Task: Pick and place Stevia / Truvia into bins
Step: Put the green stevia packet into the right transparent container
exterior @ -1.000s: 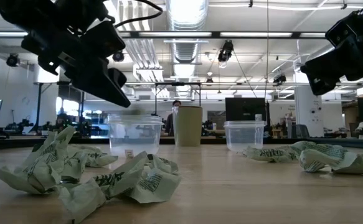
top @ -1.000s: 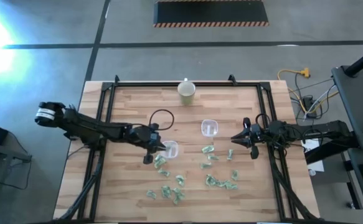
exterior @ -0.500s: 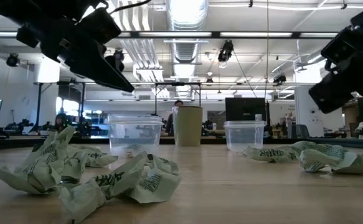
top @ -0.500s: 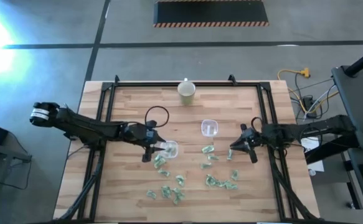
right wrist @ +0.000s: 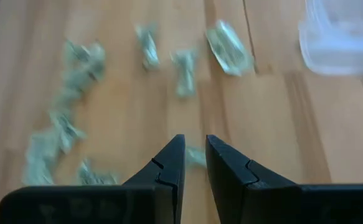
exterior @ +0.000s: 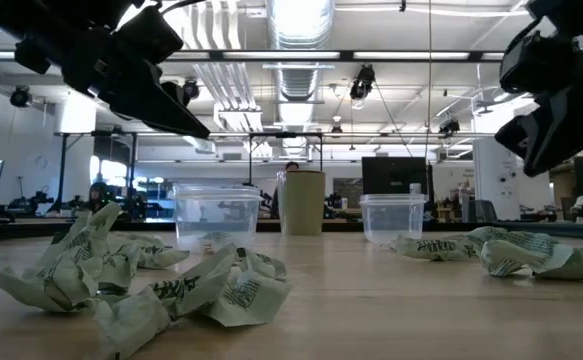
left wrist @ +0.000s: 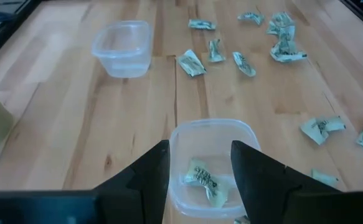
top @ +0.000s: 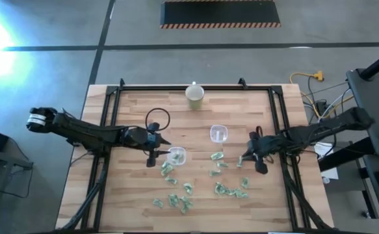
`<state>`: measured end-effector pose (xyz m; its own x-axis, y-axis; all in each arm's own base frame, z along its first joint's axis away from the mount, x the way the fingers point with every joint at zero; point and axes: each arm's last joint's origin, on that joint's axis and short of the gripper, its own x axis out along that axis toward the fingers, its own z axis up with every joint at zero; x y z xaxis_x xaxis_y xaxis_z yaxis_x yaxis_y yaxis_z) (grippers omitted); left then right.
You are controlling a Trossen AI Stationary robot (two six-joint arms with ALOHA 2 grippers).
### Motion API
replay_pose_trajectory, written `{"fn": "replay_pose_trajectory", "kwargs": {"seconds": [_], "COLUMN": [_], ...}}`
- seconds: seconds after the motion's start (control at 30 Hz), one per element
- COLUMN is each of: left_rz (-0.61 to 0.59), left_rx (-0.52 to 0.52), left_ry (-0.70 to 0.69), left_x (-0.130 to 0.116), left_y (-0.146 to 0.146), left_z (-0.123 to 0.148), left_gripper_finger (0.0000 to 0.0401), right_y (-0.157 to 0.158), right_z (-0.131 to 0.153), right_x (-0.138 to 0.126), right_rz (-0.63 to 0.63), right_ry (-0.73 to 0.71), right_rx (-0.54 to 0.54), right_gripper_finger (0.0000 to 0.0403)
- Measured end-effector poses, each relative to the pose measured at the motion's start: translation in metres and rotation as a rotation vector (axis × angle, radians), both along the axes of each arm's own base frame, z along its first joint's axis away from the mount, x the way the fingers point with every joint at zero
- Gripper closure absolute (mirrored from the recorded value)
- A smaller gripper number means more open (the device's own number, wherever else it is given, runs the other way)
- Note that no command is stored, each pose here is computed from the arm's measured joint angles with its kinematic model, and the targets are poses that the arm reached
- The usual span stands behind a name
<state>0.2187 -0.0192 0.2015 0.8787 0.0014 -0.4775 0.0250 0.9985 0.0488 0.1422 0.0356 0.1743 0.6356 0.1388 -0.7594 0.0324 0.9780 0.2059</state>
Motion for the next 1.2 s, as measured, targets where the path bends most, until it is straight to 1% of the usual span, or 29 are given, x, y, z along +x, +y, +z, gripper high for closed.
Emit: {"fn": "replay_pose_trajectory", "kwargs": {"seconds": [0.07, 0.2, 0.3, 0.4, 0.5, 0.6, 0.67, 0.7, 0.83, 1.0, 1.1, 1.2], "left_rz": [0.0, -0.003, -0.003, -0.003, -0.002, -0.002, -0.002, -0.003, -0.003, -0.003, -0.003, -0.003], "left_rx": [0.0, 0.007, 0.007, 0.007, 0.006, 0.006, 0.007, 0.007, 0.008, 0.008, 0.008, 0.008], "left_ry": [-0.004, 0.016, 0.014, 0.014, 0.01, 0.008, 0.01, 0.009, 0.026, 0.031, 0.032, 0.032], "left_x": [0.0, -0.002, -0.003, -0.003, -0.003, -0.003, -0.004, -0.003, -0.004, -0.004, -0.005, -0.005], "left_y": [0.0, 0.0, 0.0, 0.0, 0.0, 0.001, 0.001, 0.001, 0.001, 0.001, 0.001, 0.001], "left_z": [0.0, -0.001, -0.001, -0.001, 0.0, 0.0, 0.0, 0.0, -0.001, -0.002, -0.002, -0.002], "left_gripper_finger": [0.0246, 0.0246, 0.0246, 0.0246, 0.0246, 0.0246, 0.0246, 0.0246, 0.0246, 0.0246, 0.0246, 0.0246], "right_y": [0.002, 0.008, 0.011, 0.013, 0.014, 0.015, 0.016, 0.017, 0.02, 0.022, 0.024, 0.025], "right_z": [0.001, 0.009, 0.011, 0.01, 0.009, 0.009, 0.009, 0.008, 0.007, 0.008, 0.011, 0.012], "right_x": [0.004, 0.022, 0.034, 0.041, 0.044, 0.048, 0.053, 0.056, 0.067, 0.077, 0.081, 0.084], "right_rz": [0.004, -0.003, -0.058, -0.216, -0.44, -0.643, -0.7, -0.701, -0.638, -0.62, -0.615, -0.612], "right_ry": [0.074, 0.119, 0.183, 0.306, 0.467, 0.581, 0.602, 0.605, 0.612, 0.605, 0.578, 0.568], "right_rx": [-0.024, -0.027, -0.002, 0.064, 0.119, 0.149, 0.159, 0.158, 0.123, 0.115, 0.083, 0.075], "right_gripper_finger": [0.0346, 0.0346, 0.0346, 0.0346, 0.0347, 0.035, 0.0351, 0.0351, 0.035, 0.0348, 0.0338, 0.0316]}}
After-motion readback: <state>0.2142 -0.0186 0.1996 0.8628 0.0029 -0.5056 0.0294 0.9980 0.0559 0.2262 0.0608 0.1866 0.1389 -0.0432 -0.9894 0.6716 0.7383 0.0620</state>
